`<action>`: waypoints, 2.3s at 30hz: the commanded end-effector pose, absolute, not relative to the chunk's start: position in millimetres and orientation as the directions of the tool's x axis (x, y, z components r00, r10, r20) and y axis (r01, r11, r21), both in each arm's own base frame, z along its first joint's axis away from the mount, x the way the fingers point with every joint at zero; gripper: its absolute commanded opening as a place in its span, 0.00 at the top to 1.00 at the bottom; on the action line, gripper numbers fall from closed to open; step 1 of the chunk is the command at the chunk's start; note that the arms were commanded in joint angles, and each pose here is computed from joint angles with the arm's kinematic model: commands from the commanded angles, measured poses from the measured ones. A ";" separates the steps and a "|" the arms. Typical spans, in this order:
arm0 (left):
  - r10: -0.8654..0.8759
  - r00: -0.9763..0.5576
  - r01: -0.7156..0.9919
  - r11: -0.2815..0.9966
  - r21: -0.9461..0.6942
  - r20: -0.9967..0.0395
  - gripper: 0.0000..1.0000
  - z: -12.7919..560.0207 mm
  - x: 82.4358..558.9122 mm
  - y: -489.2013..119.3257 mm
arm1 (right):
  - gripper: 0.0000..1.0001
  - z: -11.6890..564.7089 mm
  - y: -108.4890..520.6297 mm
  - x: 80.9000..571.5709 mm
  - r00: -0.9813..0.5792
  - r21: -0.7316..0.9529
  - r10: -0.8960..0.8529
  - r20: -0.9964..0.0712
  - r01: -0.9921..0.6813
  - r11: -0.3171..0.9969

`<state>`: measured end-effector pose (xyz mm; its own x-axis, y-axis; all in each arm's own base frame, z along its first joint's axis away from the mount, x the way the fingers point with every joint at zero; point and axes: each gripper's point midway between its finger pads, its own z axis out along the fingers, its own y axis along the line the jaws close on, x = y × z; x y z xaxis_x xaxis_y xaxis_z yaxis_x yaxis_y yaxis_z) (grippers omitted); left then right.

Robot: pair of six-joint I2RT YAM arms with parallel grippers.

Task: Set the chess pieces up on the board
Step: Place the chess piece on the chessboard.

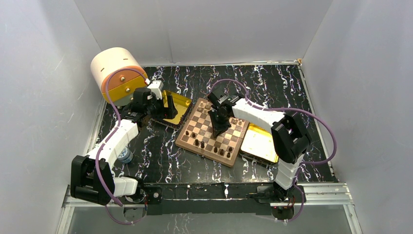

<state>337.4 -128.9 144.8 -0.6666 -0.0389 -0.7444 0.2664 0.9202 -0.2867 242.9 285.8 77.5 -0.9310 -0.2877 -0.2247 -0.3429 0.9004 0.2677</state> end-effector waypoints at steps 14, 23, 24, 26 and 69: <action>-0.030 -0.623 0.291 0.919 -0.267 -0.782 0.16 163.6 338.0 -128.4 | 0.77 67.8 294.2 249.5 -0.928 0.283 -0.297 -0.225 -0.354 0.891; -0.028 -0.621 0.295 0.917 -0.267 -0.783 0.16 164.2 338.0 -129.3 | 0.83 73.6 300.1 241.6 -0.930 0.326 -0.302 -0.208 -0.357 0.876; -0.029 -0.621 0.294 0.917 -0.267 -0.783 0.16 164.1 338.0 -129.0 | 0.83 75.1 301.3 240.5 -0.930 0.331 -0.303 -0.210 -0.359 0.873; -0.030 -0.622 0.293 0.918 -0.268 -0.783 0.15 164.1 337.9 -128.9 | 0.83 75.5 302.2 238.2 -0.931 0.337 -0.303 -0.204 -0.357 0.871; -0.029 -0.622 0.297 0.916 -0.270 -0.783 0.15 165.1 337.8 -129.8 | 0.83 63.7 300.2 227.8 -0.935 0.255 -0.315 -0.161 -0.348 0.902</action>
